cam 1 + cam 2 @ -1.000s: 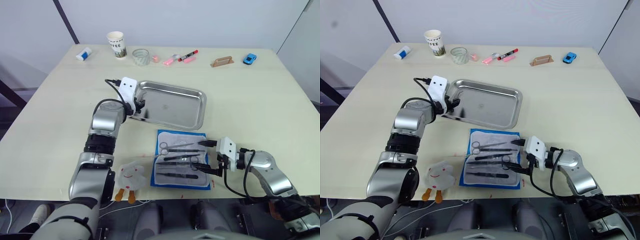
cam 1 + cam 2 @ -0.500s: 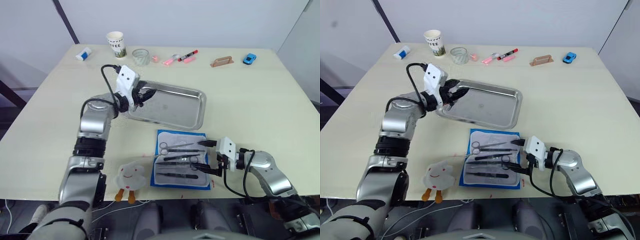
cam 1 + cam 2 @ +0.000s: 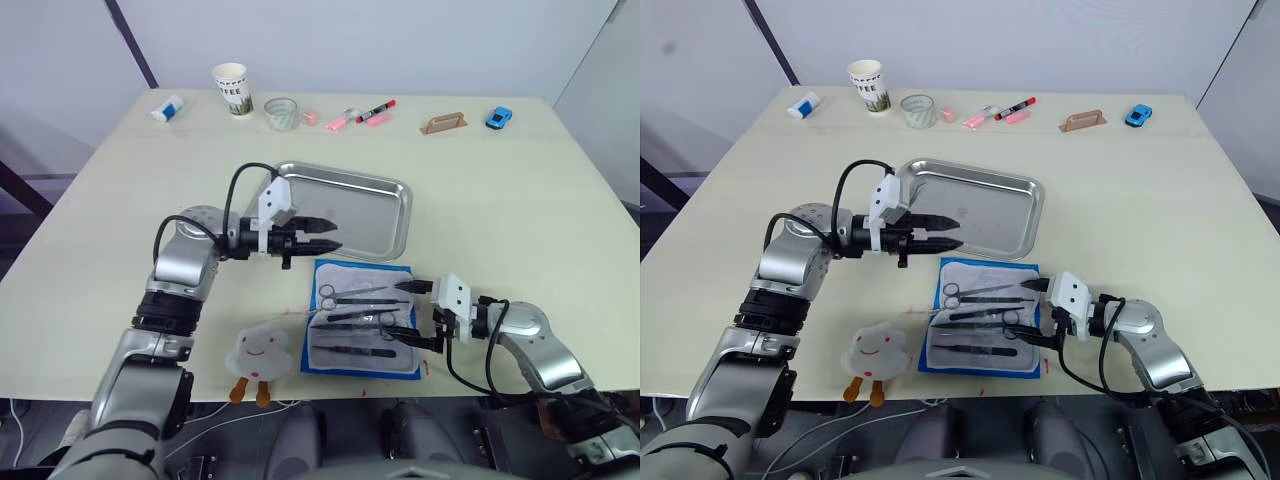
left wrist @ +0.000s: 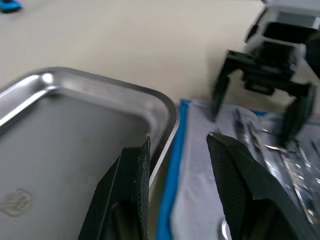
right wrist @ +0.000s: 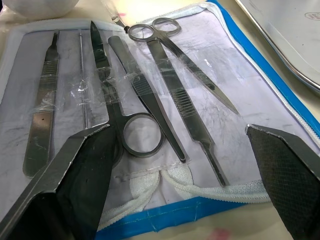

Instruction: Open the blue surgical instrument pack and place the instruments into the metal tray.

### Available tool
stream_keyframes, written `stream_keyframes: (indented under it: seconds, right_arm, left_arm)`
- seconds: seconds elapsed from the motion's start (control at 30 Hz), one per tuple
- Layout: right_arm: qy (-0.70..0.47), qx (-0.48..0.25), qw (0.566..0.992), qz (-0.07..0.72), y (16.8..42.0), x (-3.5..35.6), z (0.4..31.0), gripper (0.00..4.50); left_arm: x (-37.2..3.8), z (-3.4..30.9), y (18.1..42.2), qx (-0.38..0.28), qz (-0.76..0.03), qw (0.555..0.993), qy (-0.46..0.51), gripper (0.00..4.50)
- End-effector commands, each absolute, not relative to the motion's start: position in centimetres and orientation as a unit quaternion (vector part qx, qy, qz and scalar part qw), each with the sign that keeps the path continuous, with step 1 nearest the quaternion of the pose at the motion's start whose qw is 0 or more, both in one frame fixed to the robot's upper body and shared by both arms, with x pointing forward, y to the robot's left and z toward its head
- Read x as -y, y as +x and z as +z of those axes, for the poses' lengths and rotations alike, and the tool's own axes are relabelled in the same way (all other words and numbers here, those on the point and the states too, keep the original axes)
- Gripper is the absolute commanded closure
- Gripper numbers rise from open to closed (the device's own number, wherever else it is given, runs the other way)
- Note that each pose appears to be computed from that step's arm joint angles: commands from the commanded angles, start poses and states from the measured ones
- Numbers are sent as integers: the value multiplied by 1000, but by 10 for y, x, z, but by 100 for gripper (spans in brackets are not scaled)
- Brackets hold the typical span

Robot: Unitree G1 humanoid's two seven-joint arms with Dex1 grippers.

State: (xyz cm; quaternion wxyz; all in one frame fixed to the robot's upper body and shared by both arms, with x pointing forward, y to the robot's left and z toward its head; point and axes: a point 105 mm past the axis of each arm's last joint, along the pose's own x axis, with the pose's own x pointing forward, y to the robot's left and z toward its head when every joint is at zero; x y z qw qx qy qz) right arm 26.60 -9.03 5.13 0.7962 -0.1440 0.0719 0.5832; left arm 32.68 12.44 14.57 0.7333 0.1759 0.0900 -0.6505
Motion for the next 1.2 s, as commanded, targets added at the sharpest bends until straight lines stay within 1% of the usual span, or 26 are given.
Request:
stream_keyframes:
  seconds: [0.03,0.07,0.1,0.27,0.47,0.7,0.83,1.2]
  right_arm:
    - [-162,-171,790,566,255,100,2,0]
    - [-162,-171,791,565,255,100,2,0]
    - [-162,-170,791,565,255,100,2,0]
    - [-161,-171,793,562,254,101,2,0]
    - [-158,-171,794,562,252,100,1,0]
    - [-158,-171,793,563,252,100,1,0]
    - [-158,-172,793,562,252,100,0,0]
    - [-157,-172,794,562,252,99,0,0]
  left_arm:
    - [-123,145,322,-93,-667,717,179,316]
    - [-123,143,322,-97,-669,714,180,324]
    - [-122,140,322,-101,-668,714,185,349]
    - [-118,125,316,-126,-670,706,191,349]
    - [-114,108,310,-151,-663,707,194,349]
    - [-108,98,312,-154,-648,720,195,349]
    - [-105,96,308,-156,-652,716,197,349]
    - [-104,84,308,-164,-643,709,239,349]
